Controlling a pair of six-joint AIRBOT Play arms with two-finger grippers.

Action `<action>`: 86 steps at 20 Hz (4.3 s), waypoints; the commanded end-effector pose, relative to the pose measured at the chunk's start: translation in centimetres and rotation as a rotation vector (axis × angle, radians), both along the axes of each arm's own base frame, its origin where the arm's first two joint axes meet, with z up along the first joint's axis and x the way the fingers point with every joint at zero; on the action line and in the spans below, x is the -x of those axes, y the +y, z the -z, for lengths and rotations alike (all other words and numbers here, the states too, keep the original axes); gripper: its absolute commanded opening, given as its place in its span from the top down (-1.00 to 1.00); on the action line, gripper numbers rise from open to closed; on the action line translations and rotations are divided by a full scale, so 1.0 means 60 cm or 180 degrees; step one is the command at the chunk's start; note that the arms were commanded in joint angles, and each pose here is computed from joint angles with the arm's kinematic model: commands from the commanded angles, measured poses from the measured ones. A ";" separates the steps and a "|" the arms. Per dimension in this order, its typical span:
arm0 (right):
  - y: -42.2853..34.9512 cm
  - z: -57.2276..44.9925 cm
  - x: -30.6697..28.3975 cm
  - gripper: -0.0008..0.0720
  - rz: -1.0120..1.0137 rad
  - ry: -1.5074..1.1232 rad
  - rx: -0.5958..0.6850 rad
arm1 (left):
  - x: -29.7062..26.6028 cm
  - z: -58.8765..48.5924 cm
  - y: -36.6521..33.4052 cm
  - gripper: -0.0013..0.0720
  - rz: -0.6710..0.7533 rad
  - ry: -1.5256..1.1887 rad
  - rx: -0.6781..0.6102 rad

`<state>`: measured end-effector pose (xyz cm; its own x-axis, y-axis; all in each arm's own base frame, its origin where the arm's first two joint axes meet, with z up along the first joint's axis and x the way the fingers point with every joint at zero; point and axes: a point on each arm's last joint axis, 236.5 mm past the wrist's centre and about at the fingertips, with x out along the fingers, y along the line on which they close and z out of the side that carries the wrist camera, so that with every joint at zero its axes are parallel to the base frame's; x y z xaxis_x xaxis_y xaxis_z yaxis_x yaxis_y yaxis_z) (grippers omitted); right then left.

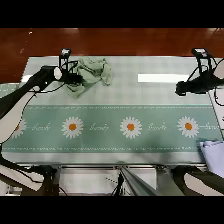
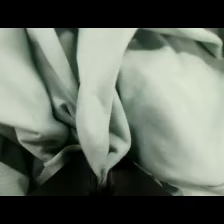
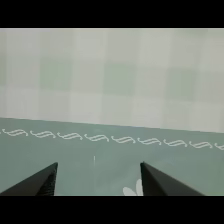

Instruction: Fold the shirts.

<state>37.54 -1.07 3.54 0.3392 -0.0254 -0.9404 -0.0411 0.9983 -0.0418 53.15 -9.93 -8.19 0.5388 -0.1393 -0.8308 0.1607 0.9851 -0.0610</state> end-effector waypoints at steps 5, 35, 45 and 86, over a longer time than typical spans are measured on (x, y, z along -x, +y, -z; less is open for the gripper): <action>-0.023 -0.032 0.023 -0.66 -0.0035 -0.0030 0.0218 | -0.047 -0.321 -0.004 0.89 -0.0034 -0.0746 0.0220; -0.099 -0.213 0.106 -0.62 0.0049 -0.0802 0.0922 | 0.439 -0.199 -0.433 0.87 0.1538 0.0392 0.0656; -0.098 -0.215 0.098 -0.63 0.0033 -0.0872 0.0920 | 0.346 -0.351 0.007 -0.16 0.0184 0.0656 0.0213; 0.009 0.043 0.134 -0.60 0.0636 0.0170 -0.1954 | 0.493 0.045 -0.256 0.89 -0.0219 0.2510 0.2592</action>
